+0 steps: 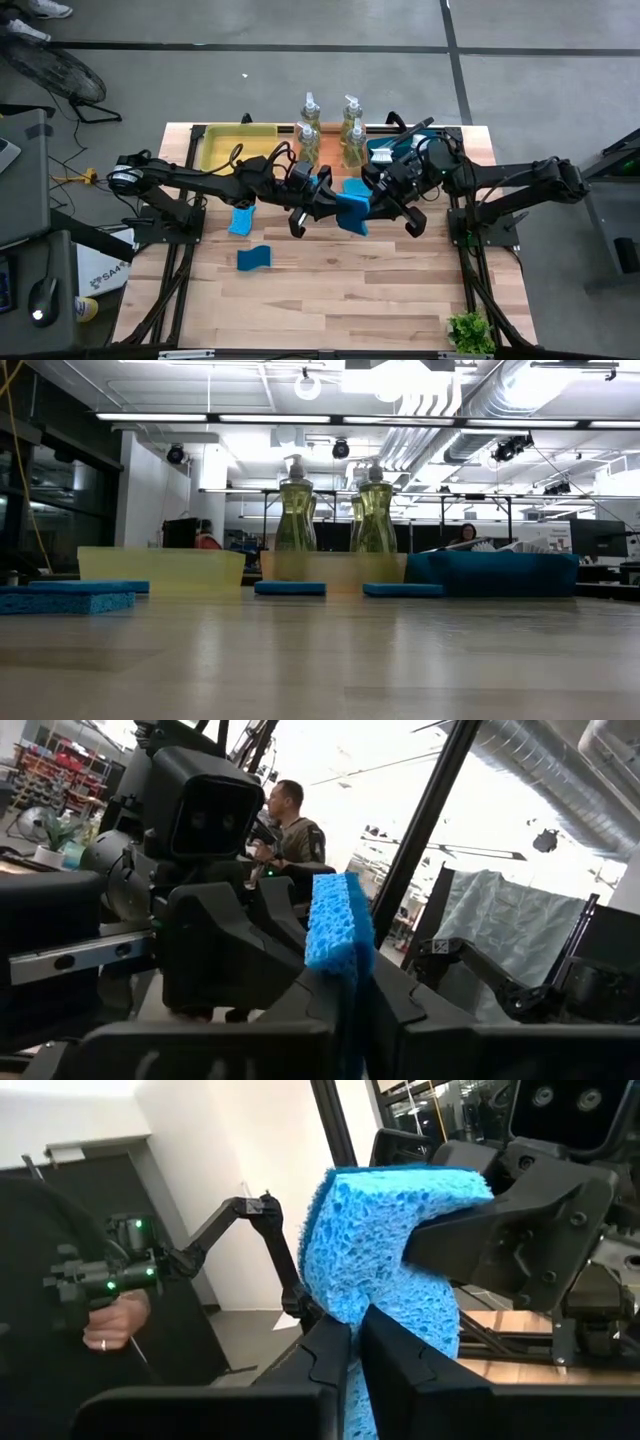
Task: Pick & Place Kitchen Sink Supplies
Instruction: Put the blue sponge into the yellow bin
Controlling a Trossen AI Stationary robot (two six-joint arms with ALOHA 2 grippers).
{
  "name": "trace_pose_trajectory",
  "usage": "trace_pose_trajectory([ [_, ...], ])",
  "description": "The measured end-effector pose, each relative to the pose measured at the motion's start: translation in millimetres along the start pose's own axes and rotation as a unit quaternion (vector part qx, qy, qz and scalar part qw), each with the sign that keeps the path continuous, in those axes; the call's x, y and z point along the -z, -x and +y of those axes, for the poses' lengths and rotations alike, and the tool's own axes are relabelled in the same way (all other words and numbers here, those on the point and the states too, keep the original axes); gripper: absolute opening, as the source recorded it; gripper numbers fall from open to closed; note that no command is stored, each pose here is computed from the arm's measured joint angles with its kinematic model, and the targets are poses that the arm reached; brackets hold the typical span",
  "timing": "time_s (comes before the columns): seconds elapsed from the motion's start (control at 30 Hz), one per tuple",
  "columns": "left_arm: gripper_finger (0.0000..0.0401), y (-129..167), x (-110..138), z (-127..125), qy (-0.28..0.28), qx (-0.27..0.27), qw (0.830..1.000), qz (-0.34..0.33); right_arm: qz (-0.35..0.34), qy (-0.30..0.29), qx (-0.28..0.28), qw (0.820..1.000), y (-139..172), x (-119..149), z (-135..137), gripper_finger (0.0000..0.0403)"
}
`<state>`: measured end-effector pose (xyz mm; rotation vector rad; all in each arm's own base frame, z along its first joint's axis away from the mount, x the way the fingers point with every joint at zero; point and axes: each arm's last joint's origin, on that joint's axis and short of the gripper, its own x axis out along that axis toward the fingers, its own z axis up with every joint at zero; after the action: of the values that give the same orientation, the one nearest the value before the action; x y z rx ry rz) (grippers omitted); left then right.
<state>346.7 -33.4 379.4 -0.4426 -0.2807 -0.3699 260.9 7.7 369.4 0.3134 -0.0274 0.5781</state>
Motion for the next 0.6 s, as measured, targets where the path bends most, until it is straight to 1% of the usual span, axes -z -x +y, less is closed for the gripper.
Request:
trace_pose_trajectory([
  [0.1, 0.0015, 0, 0, 0, 0.0, 0.001, 1.0, 0.0, -0.002, -0.018, 0.004, 1.0, 0, 0, 0, 0.0037],
  [0.2, 0.0007, 0, 0, 0, -0.005, 0.0, 1.0, 0.0, -0.003, -0.03, 0.003, 1.0, 1, -1, 0, 0.0068],
  [0.37, 0.0007, 1, 0, 1, -0.023, -0.029, 0.999, 0.003, -0.008, -0.037, 0.008, 0.999, 6, -5, 5, 0.0128],
  [0.43, 0.0006, 2, -1, 1, -0.035, -0.049, 0.998, 0.005, -0.01, -0.035, 0.012, 0.999, 10, -7, 8, 0.0149],
  [0.5, 0.0004, 7, -5, 0, -0.049, -0.081, 0.995, 0.015, -0.008, -0.037, 0.021, 0.999, 16, -9, 10, 0.0165],
  [0.6, 0.0003, 18, -14, -3, -0.078, -0.155, 0.984, 0.027, -0.007, -0.042, 0.049, 0.998, 27, -13, 13, 0.0178],
])
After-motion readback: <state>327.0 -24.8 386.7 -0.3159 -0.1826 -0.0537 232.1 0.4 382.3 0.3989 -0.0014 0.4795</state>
